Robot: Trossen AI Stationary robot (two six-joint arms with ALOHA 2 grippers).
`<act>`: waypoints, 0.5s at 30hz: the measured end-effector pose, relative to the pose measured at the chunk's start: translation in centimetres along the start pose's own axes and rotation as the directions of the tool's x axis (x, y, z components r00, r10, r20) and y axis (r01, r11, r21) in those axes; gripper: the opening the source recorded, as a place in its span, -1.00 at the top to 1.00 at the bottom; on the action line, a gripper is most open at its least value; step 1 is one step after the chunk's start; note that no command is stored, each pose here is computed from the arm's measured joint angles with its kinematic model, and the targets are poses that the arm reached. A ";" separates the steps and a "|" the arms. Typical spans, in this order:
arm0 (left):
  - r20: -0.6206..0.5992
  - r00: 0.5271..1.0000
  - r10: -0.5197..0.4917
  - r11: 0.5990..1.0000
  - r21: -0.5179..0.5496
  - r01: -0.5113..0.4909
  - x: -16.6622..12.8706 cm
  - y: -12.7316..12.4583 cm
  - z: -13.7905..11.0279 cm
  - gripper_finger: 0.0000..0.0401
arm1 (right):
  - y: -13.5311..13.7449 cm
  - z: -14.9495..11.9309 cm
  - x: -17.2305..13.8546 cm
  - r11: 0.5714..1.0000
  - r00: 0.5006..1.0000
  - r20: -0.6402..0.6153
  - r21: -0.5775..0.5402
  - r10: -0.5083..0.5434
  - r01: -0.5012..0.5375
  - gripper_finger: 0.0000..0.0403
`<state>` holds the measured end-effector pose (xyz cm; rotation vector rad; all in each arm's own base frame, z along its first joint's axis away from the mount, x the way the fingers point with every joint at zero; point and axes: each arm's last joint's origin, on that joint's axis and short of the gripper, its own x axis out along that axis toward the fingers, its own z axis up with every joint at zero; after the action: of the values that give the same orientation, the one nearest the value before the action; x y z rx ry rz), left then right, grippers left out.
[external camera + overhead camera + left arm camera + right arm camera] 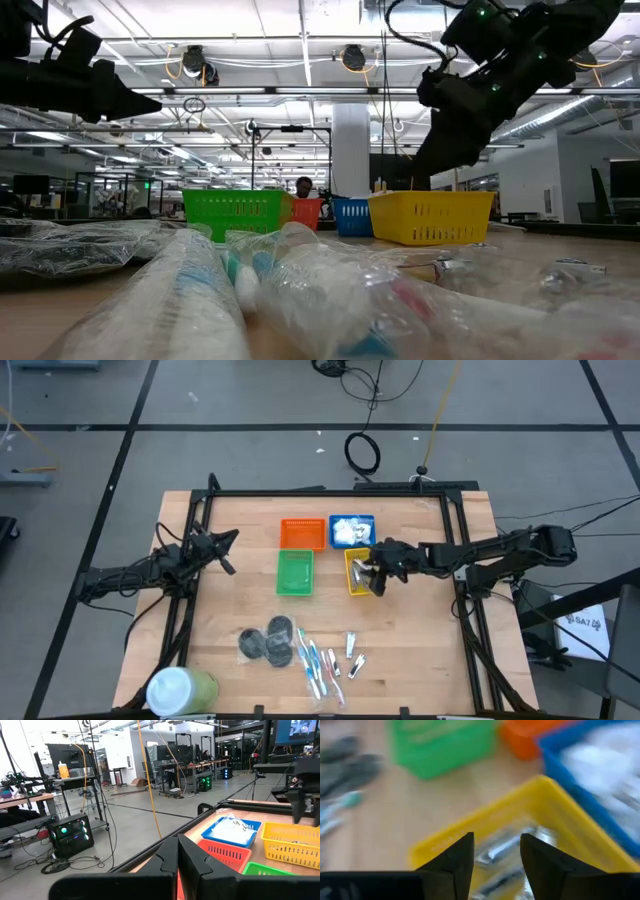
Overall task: Pick & Place Travel size toiletries
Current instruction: Put the silver nail cutter into the yellow bin
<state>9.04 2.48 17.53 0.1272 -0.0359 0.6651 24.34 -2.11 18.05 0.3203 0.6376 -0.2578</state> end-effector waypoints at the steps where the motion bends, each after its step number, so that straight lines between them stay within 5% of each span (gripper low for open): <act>1: 0.000 1.000 0.000 1.000 0.000 0.000 0.0 0.0 0.0 1.00 | 0.4 0.2 0.0 0.998 0.998 0.013 -0.025 0.054 -0.054 0.24; 5: 0.000 1.000 0.000 1.000 0.000 0.000 0.0 0.0 0.0 1.00 | 3.1 0.8 -0.5 0.950 0.951 0.083 -0.114 0.299 -0.289 0.25; 9: 0.000 1.000 0.000 1.000 0.000 0.000 0.0 0.0 0.0 1.00 | 7.2 0.1 -1.7 0.852 0.867 0.115 -0.289 0.484 -0.437 0.26; 11: 0.000 1.000 0.000 1.000 0.000 0.000 0.0 0.0 0.0 1.00 | 9.5 -1.0 -2.6 0.807 0.843 0.115 -0.383 0.525 -0.450 0.24; 15: 0.000 1.000 0.000 1.000 0.000 0.000 0.0 0.0 0.0 1.00 | 13.2 -2.7 -3.5 0.786 0.849 0.114 -0.457 0.516 -0.416 0.11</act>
<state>9.04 2.48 17.53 0.1272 -0.0359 0.6654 24.57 11.49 20.95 0.0234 0.3454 0.3243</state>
